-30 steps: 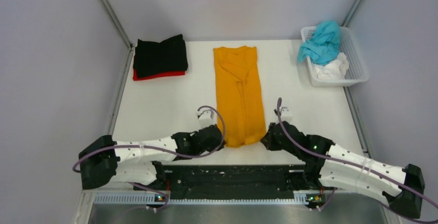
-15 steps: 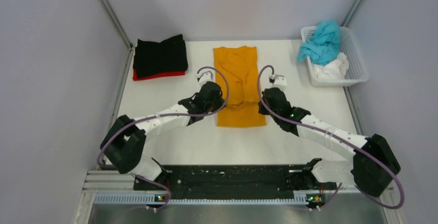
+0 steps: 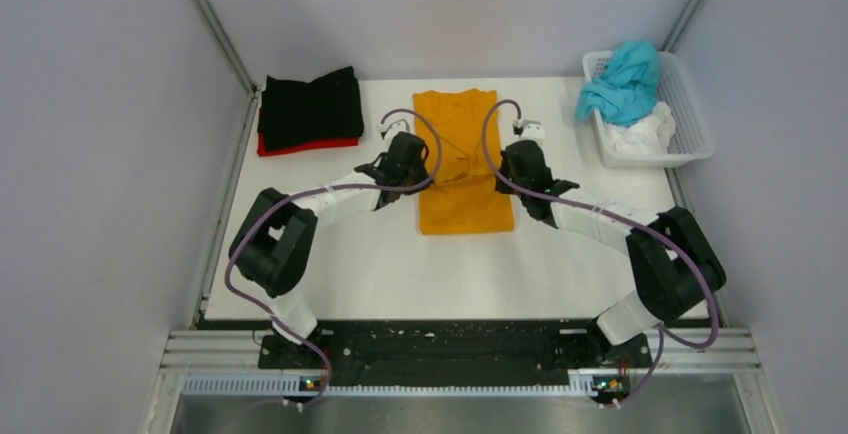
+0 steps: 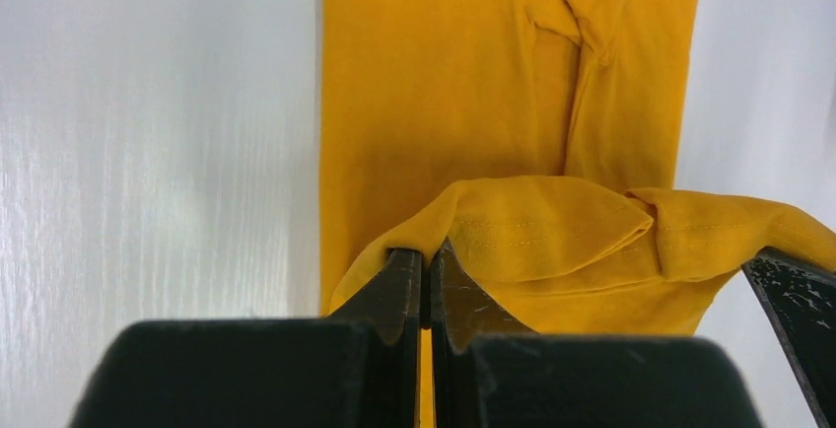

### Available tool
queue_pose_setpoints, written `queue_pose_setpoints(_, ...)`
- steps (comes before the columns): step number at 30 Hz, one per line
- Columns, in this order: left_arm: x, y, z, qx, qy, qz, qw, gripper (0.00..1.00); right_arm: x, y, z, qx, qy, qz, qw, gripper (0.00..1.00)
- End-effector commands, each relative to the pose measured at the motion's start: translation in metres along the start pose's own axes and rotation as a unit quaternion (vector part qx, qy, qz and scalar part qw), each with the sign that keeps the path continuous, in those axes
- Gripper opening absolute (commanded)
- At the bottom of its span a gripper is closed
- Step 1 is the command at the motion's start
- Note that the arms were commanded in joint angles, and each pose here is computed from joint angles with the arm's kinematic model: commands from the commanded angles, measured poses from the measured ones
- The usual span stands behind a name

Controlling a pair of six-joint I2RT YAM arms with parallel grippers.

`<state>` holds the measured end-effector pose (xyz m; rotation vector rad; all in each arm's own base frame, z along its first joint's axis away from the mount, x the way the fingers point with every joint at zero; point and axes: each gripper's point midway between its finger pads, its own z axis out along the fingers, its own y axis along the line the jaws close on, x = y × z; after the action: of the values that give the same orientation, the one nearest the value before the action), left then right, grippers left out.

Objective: Fold and stack the t-shirts
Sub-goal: Fold the folded rectangular tshirt in 1/3 of the way, then grab the bottom of the folded rectangular tshirt with both arms

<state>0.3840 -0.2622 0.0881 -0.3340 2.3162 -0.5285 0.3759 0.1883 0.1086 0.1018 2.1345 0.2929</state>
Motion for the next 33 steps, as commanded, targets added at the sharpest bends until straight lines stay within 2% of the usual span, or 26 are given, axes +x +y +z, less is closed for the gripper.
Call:
queue_pose_setpoints(1, -0.024, -0.009, 0.010, 0.008, -0.023, 0.001, 1.000, 0.00, -0.035, 0.015, 0.019, -0.036, -0.042, 0.007, 0.998, 0.00)
queue_pose_setpoints(7, -0.035, 0.006, 0.026, -0.022, -0.026, 0.002, 0.999, 0.02, -0.028, 0.008, 0.045, -0.033, -0.034, 0.009, 0.999, 0.00)
queue_pose_setpoints(11, -0.039, -0.001, 0.037, -0.006, -0.022, 0.015, 1.000, 0.42, -0.031, 0.006, 0.062, -0.025, -0.035, 0.012, 0.999, 0.01)
queue_pose_setpoints(12, -0.041, -0.004, 0.040, -0.005, -0.022, 0.025, 0.999, 0.57, -0.031, 0.005, 0.067, -0.019, -0.034, 0.012, 0.999, 0.15)
queue_pose_setpoints(13, -0.044, -0.004, 0.041, -0.012, -0.017, 0.032, 0.999, 0.70, -0.035, 0.005, 0.072, -0.013, -0.034, 0.013, 0.999, 0.39)
queue_pose_setpoints(14, -0.046, -0.004, 0.039, -0.021, -0.010, 0.040, 0.999, 0.82, -0.037, 0.005, 0.074, -0.008, -0.030, 0.013, 0.999, 0.54)
queue_pose_setpoints(15, -0.051, -0.004, 0.035, -0.030, -0.009, 0.043, 0.999, 0.85, -0.041, 0.007, 0.075, -0.005, -0.025, 0.013, 1.000, 0.63)
queue_pose_setpoints(16, -0.055, -0.005, 0.029, -0.032, -0.013, 0.044, 0.998, 0.89, -0.042, 0.008, 0.074, -0.006, -0.020, 0.013, 1.000, 0.81)
queue_pose_setpoints(17, -0.060, -0.007, 0.021, -0.026, -0.023, 0.042, 0.999, 0.96, -0.044, 0.009, 0.071, -0.007, -0.017, 0.013, 1.000, 0.91)
queue_pose_setpoints(19, -0.057, -0.005, 0.006, -0.010, -0.032, 0.038, 0.999, 0.99, -0.042, 0.010, 0.061, -0.013, -0.010, 0.016, 1.000, 0.98)
queue_pose_setpoints(22, -0.044, 0.002, -0.020, 0.007, -0.030, 0.024, 0.999, 0.99, -0.026, 0.002, 0.037, -0.013, 0.012, 0.033, 0.999, 0.99)
queue_pose_setpoints(28, 0.025, 0.019, -0.059, 0.036, 0.012, 0.011, 0.999, 0.99, 0.034, -0.024, -0.031, -0.016, 0.070, 0.086, 0.994, 0.99)
queue_pose_setpoints(33, 0.081, 0.025, -0.071, 0.047, 0.044, 0.002, 0.998, 0.96, 0.050, -0.032, -0.069, -0.035, 0.071, 0.111, 0.991, 0.95)
